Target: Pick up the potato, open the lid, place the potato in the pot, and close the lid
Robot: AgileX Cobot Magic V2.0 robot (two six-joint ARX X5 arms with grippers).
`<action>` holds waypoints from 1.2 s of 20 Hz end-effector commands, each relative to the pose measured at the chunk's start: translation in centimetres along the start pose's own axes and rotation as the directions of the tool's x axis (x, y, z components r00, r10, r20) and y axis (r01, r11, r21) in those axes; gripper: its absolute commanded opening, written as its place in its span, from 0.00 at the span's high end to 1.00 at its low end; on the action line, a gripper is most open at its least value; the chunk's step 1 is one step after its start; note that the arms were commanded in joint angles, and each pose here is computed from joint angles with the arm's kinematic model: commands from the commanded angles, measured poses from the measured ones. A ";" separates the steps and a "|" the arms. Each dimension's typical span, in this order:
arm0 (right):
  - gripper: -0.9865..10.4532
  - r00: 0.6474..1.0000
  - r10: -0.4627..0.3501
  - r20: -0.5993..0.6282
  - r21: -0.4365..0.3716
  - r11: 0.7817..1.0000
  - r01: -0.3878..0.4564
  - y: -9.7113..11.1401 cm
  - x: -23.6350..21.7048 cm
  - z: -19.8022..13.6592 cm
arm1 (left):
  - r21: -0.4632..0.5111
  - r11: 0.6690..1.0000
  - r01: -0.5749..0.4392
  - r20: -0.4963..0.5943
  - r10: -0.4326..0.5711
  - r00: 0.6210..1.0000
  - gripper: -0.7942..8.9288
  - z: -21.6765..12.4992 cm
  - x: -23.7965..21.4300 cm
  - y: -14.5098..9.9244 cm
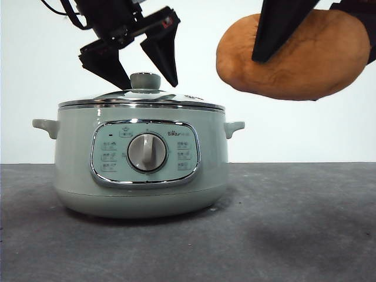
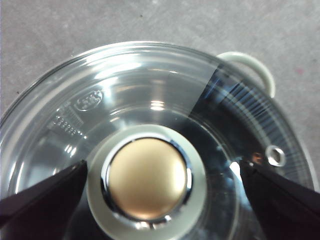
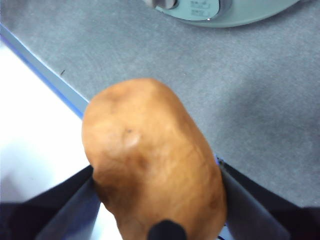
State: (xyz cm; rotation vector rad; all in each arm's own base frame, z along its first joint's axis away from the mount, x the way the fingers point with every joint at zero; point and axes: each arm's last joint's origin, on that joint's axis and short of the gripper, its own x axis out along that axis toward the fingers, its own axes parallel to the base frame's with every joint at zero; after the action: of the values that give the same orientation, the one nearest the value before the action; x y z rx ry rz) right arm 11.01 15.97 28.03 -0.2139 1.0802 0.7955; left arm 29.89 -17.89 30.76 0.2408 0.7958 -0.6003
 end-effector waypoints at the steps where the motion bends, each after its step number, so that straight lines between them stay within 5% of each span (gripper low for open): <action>1: 0.92 1.000 0.001 0.004 0.009 1.000 -0.001 0.0 0.0 0.0 | 0.018 1.000 -0.002 -0.006 0.003 1.000 0.35 0.0 0.5 0.0; 4: 0.92 1.000 0.002 0.007 0.008 1.000 -0.002 0.0 0.0 0.1 | 0.019 0.999 -0.028 -0.002 0.028 1.000 0.68 0.1 0.5 0.1; 8: 0.92 1.000 0.002 0.012 0.007 1.000 -0.002 0.1 0.0 0.1 | 0.026 0.999 -0.029 -0.002 0.029 1.000 0.93 0.1 0.5 0.1; 15: 0.92 0.997 -0.030 0.074 0.013 0.999 0.030 0.1 0.0 0.6 | 0.025 0.999 -0.029 -0.007 0.029 1.000 0.93 0.0 -0.1 0.0; 24: 0.92 0.959 0.002 0.283 0.162 0.986 -0.050 0.1 -0.6 3.7 | 0.027 0.998 -0.065 0.142 0.060 0.988 0.93 0.6 -6.2 -0.2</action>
State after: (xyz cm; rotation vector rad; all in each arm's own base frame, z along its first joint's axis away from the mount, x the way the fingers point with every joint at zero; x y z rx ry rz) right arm 13.25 17.51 30.04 0.0301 0.8808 0.7335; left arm 26.65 -15.76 35.14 0.2529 0.6865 -0.5671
